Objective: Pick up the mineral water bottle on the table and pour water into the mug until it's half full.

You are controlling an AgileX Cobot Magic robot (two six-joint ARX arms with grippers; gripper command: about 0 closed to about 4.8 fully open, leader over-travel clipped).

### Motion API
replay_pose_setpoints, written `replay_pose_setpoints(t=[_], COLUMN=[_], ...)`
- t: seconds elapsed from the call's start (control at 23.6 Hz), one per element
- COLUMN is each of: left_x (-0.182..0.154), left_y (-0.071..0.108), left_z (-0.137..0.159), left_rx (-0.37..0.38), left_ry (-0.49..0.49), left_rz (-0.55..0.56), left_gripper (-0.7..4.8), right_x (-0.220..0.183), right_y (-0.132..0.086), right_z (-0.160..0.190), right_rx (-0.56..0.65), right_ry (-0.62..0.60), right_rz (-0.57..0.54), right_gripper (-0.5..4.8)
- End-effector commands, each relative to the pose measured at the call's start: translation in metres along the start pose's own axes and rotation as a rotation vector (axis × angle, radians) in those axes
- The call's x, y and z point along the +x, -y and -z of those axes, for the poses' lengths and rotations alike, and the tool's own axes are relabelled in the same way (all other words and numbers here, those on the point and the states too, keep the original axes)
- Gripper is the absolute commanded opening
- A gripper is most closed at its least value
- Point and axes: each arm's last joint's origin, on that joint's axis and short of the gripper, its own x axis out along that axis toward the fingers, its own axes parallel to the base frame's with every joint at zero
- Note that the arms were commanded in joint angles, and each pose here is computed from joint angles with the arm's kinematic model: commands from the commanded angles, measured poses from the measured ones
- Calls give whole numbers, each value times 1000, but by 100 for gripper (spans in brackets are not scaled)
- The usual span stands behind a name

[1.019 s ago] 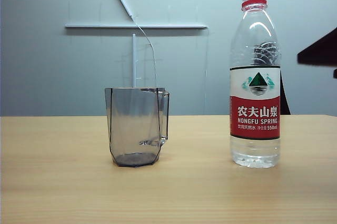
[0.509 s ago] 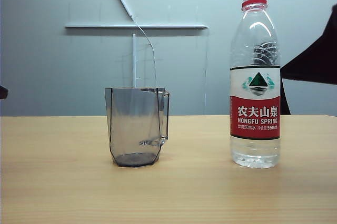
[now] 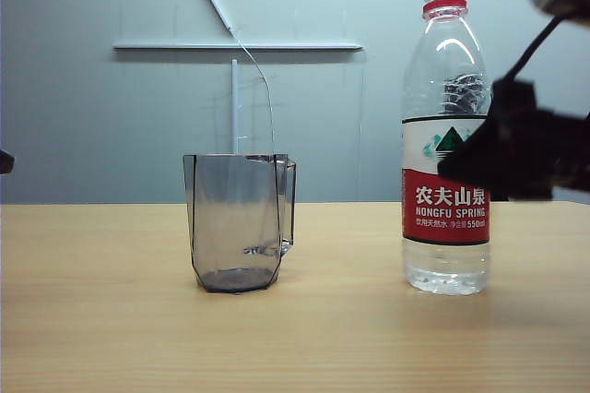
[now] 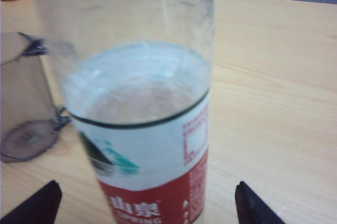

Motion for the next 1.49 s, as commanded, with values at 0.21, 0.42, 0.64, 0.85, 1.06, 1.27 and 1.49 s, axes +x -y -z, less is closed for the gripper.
replay_pose_setpoints(t=[0.21, 0.42, 0.64, 0.85, 1.06, 1.27, 1.49], left_x=[0, 0, 0, -1, -2, -2, -3], left_y=[0, 0, 0, 0, 0, 0, -1], left_z=[-2, -2, -2, -3, -4, -4, -5], left_rx=[-4, -4, -4, -5, -6, -6, -8], left_ry=[15, 16, 16, 35, 48, 47, 58], left_rz=[2, 2, 2, 1, 1, 1, -4], left_gripper=[-2, -2, -2, -2, -2, -2, -2], right_x=[27, 48, 58, 60, 60, 60, 54], right_y=[-4, -8, -10, -10, -10, -10, -12], right_z=[4, 10, 10, 8, 8, 6, -12], right_rx=[15, 21, 44, 45, 45, 37, -194], right_ry=[92, 63, 61, 70, 70, 80, 172], right_rz=[2, 1, 2, 1, 1, 1, 10], right_gripper=[479, 479, 479, 401, 228, 228, 228])
